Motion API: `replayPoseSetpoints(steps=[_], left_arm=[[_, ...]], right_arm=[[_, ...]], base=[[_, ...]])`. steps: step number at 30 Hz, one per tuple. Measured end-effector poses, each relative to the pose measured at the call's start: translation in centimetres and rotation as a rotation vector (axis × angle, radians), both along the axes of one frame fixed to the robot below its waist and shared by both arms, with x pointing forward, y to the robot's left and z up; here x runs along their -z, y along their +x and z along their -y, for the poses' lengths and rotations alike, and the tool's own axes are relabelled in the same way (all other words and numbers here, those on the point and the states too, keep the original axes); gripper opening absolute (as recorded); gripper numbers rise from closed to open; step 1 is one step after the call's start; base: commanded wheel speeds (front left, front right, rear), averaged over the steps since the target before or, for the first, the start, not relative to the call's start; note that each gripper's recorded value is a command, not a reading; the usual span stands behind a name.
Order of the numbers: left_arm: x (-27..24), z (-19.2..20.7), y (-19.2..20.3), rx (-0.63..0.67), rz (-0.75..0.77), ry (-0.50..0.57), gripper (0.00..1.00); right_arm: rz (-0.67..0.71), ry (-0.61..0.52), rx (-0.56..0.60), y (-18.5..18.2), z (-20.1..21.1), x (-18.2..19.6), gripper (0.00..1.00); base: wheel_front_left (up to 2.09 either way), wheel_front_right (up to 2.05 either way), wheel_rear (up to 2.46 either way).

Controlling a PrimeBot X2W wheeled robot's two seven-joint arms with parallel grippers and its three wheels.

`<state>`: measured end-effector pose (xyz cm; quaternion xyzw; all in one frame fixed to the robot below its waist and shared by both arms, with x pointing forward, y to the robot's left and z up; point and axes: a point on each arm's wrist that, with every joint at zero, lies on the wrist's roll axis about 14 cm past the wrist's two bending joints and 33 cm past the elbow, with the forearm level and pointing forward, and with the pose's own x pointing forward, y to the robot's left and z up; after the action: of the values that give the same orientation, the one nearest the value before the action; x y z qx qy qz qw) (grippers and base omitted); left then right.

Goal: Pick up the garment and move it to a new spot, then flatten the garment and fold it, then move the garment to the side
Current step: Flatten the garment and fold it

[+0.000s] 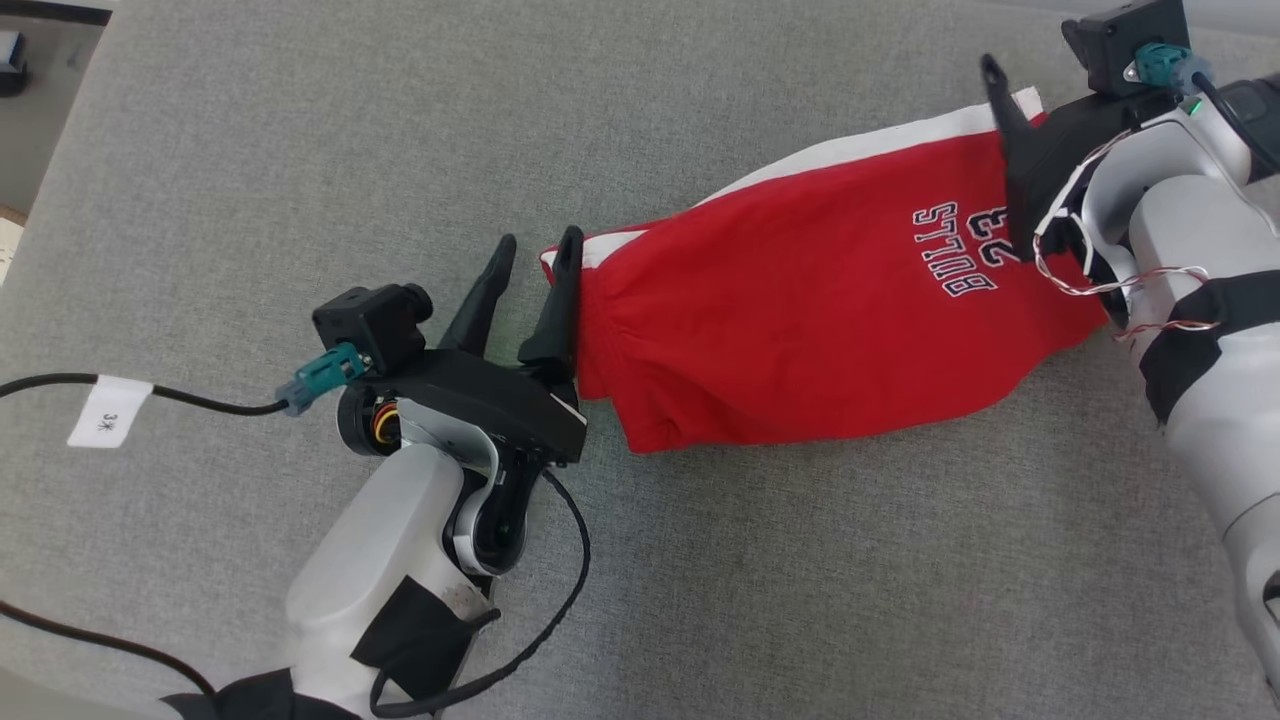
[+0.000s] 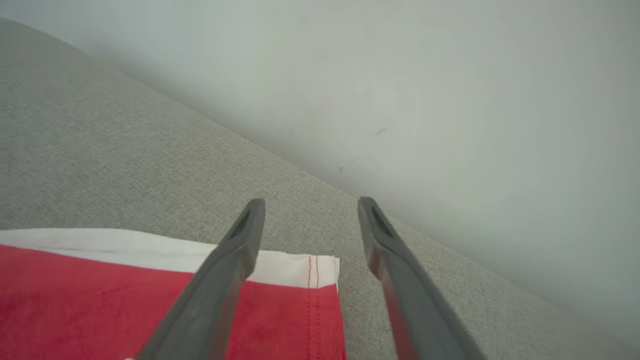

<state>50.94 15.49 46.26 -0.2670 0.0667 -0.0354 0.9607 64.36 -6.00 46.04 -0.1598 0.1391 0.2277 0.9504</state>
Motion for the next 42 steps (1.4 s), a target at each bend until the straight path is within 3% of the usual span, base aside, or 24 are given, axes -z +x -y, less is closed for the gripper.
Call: replayPoseSetpoints(steps=[7,13,19,27,42], left_arm=[[-5.4,-2.7,0.2,-0.076,0.173,0.043,1.0],[-9.4,-4.8,-4.1,-0.142,0.335,0.216,1.0],[-10.5,-3.5,-9.4,-0.106,0.403,0.358,1.0],[-8.0,-3.4,-13.2,-0.101,0.322,0.387,1.0],[-5.8,-5.1,-14.0,-0.137,0.234,0.402,1.0]], right_arm=[[-0.009,0.058,0.083,0.6,1.2,-2.7,1.0],[-0.204,0.033,0.174,-1.5,3.0,-1.4,1.0],[-0.357,-0.016,0.246,-4.3,5.8,1.4,1.0],[-0.501,-0.009,0.273,-5.6,5.6,4.7,1.0],[-0.635,-0.042,0.257,-5.9,3.7,8.2,1.0]], base=[[0.0,0.0,0.0],[0.0,0.0,0.0],[0.0,0.0,0.0],[0.0,0.0,0.0],[0.0,0.0,0.0]])
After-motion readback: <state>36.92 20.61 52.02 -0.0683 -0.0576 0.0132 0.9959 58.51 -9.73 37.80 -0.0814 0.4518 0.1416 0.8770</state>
